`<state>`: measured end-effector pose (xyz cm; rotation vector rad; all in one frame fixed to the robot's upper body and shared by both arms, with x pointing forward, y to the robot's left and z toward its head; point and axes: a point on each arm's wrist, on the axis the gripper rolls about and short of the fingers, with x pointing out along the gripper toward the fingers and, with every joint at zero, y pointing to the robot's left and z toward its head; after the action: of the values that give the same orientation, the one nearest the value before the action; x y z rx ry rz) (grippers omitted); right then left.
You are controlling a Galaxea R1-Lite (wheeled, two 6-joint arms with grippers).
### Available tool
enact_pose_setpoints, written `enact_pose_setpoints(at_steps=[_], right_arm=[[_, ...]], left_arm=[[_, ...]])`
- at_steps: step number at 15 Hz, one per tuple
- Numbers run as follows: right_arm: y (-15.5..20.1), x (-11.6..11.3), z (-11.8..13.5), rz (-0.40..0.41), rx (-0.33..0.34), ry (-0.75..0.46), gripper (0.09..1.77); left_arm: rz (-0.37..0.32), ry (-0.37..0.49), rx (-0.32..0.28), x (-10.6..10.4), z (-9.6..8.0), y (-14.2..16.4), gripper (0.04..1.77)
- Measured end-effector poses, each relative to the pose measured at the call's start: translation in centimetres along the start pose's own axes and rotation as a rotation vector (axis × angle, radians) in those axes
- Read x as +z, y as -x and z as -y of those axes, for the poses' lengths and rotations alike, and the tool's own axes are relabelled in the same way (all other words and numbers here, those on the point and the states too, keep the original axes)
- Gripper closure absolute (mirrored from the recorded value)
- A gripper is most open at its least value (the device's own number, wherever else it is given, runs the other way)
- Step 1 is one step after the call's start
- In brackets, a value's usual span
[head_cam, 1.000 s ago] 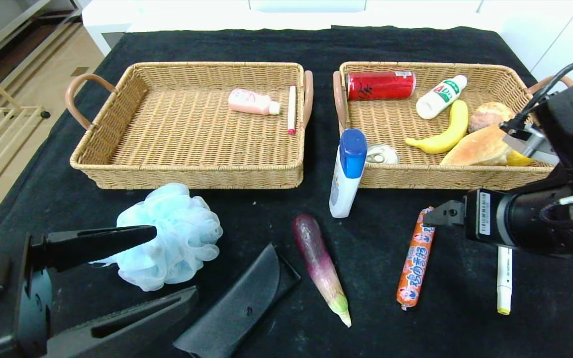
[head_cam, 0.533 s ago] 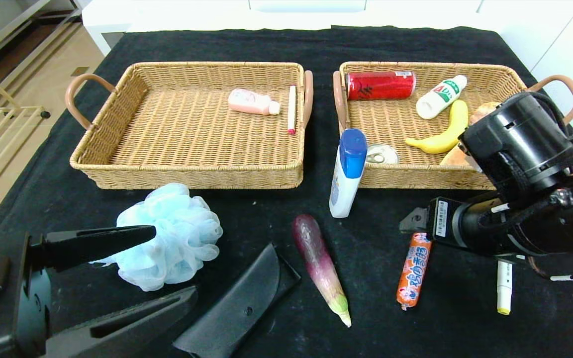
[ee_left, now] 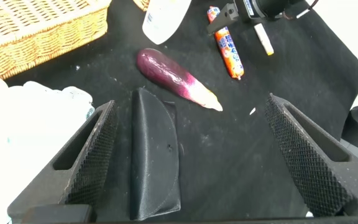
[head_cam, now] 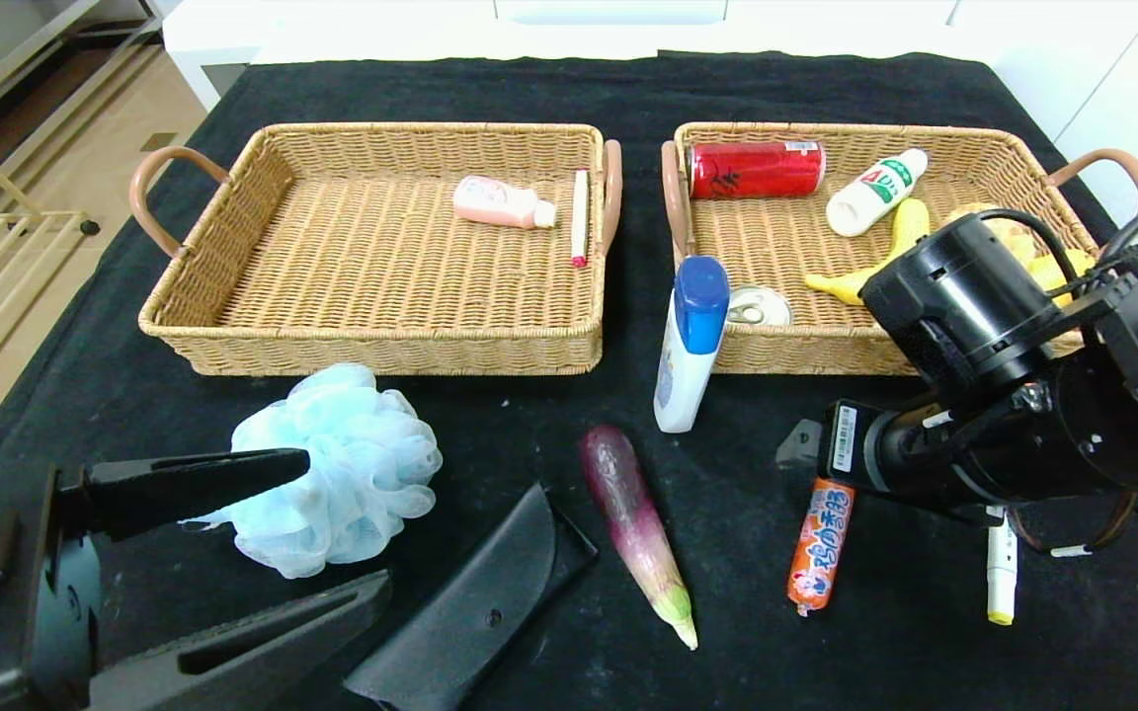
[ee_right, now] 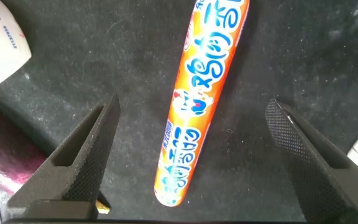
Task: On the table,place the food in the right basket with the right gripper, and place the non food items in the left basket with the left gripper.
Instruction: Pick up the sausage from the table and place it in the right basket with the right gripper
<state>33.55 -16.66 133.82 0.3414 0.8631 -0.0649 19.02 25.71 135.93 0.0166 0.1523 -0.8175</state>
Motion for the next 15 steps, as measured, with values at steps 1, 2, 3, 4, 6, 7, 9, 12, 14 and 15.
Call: enact_pose_setpoints(at_steps=[1,2,3,4,6,7,9,12,14,15], right_arm=[[-0.1,0.0,0.0,-0.002,-0.002,0.000,0.15],[-0.3,-0.1,-0.1,-0.005,-0.005,0.001,0.15],[-0.5,-0.1,-0.1,-0.009,-0.009,0.001,0.15],[-0.7,-0.2,-0.2,-0.013,-0.011,0.001,0.15],[-1.0,-0.3,-0.2,-0.019,-0.018,0.005,0.15],[-1.2,-0.3,-0.3,-0.023,-0.022,0.007,0.15],[-1.5,-0.4,-0.3,-0.029,-0.029,0.010,0.15],[-1.9,-0.5,-0.4,-0.036,-0.038,0.012,0.15],[-2.0,-0.5,-0.4,-0.037,-0.039,0.013,0.15],[-2.0,-0.5,-0.4,-0.037,-0.039,0.014,0.15]], left_arm=[[-0.001,-0.002,0.000,0.0,0.0,0.0,0.09],[-0.002,-0.009,-0.001,-0.1,0.0,0.0,0.09],[-0.003,-0.011,0.000,-0.1,0.0,0.0,0.09],[-0.002,-0.012,0.000,-0.1,0.0,0.0,0.09],[0.001,-0.013,-0.001,-0.1,0.0,0.1,0.09],[0.003,-0.013,0.000,-0.1,0.0,0.1,0.09],[0.005,-0.017,0.000,-0.1,0.1,0.2,0.09],[0.009,-0.019,-0.001,0.0,0.1,0.3,0.09],[0.010,-0.020,0.000,0.0,0.1,0.4,0.09],[0.010,-0.020,0.000,0.0,0.1,0.4,0.09]])
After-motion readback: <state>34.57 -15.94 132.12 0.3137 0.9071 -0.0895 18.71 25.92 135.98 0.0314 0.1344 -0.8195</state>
